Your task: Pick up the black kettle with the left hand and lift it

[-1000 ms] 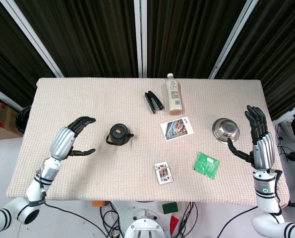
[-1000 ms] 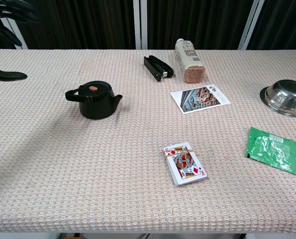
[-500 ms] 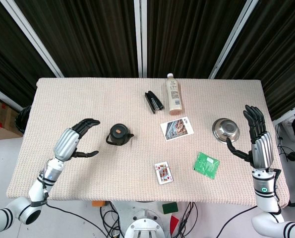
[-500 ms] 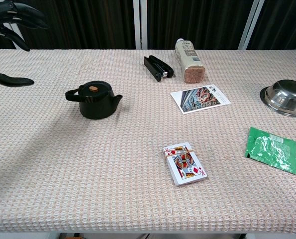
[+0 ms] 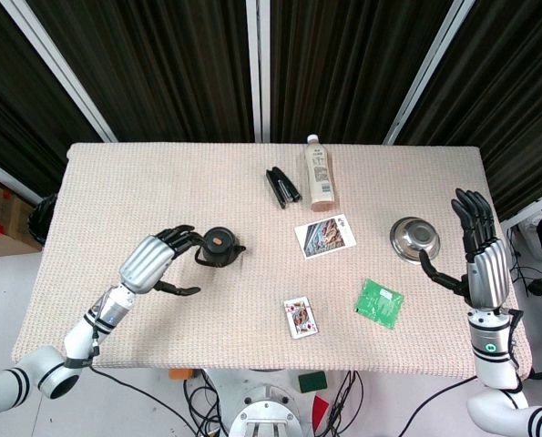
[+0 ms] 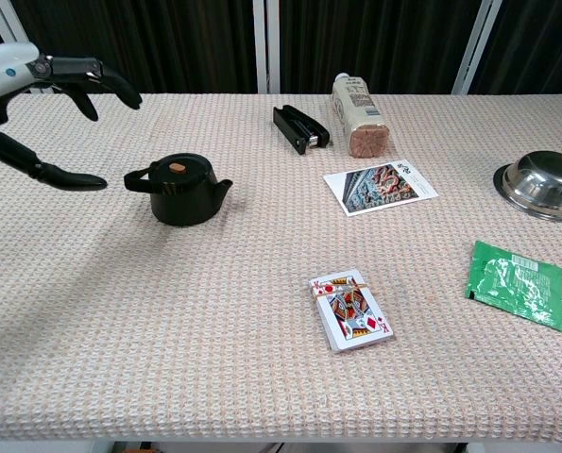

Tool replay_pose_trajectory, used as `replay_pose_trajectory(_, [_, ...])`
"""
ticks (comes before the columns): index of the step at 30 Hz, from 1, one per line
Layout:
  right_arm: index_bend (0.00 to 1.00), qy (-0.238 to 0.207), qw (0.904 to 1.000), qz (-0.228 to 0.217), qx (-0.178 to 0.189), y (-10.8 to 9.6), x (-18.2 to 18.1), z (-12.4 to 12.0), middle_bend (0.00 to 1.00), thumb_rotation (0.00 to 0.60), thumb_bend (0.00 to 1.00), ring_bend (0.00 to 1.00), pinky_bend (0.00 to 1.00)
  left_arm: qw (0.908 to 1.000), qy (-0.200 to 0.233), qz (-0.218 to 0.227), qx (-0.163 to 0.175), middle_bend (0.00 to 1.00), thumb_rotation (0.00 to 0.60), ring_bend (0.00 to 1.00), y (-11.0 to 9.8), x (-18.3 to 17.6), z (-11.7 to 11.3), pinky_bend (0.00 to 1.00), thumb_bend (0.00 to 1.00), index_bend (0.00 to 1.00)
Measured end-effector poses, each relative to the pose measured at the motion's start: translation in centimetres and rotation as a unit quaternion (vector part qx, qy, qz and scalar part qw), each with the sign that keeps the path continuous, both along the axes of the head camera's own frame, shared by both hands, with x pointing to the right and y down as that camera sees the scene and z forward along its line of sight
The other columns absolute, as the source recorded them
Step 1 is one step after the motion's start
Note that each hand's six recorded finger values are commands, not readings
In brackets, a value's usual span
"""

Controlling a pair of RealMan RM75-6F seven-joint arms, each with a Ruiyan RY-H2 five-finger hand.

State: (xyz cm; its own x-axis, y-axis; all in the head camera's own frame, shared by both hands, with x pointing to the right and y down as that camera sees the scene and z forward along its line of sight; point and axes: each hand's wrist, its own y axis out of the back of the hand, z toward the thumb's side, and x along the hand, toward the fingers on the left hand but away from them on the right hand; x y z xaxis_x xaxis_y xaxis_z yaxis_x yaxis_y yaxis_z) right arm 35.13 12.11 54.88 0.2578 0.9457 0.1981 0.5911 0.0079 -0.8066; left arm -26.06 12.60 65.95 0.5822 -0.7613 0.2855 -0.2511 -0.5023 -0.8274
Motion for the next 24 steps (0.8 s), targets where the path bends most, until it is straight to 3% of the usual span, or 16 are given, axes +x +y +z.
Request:
replay_pose_trajectory(5, [0.00, 0.005, 0.9999, 0.010, 0.000, -0.2, 0.6, -0.2, 0.00, 0.600, 0.33, 0.00, 0.01, 0.9971, -0.069, 0.030, 0.006, 0.33, 0.280, 0.24, -0.3, 0.8, 1.2, 0.31, 0.00, 0.35])
replay_pose_trajectory(10, [0.00, 0.009, 0.9998, 0.019, -0.008, -0.2, 1.1, 0.3, 0.00, 0.600, 0.33, 0.00, 0.01, 0.9937, -0.102, 0.044, -0.007, 0.35, 0.279, 0.25, -0.3, 2.1, 2.1, 0.31, 0.00, 0.35])
replay_pose_trajectory(24, [0.00, 0.019, 0.9994, 0.025, -0.018, -0.5, 1.8, 1.3, 0.00, 0.600, 0.33, 0.00, 0.01, 0.9943, -0.087, 0.047, -0.039, 0.40, 0.278, 0.34, -0.2, 4.8, 2.8, 0.31, 0.00, 0.39])
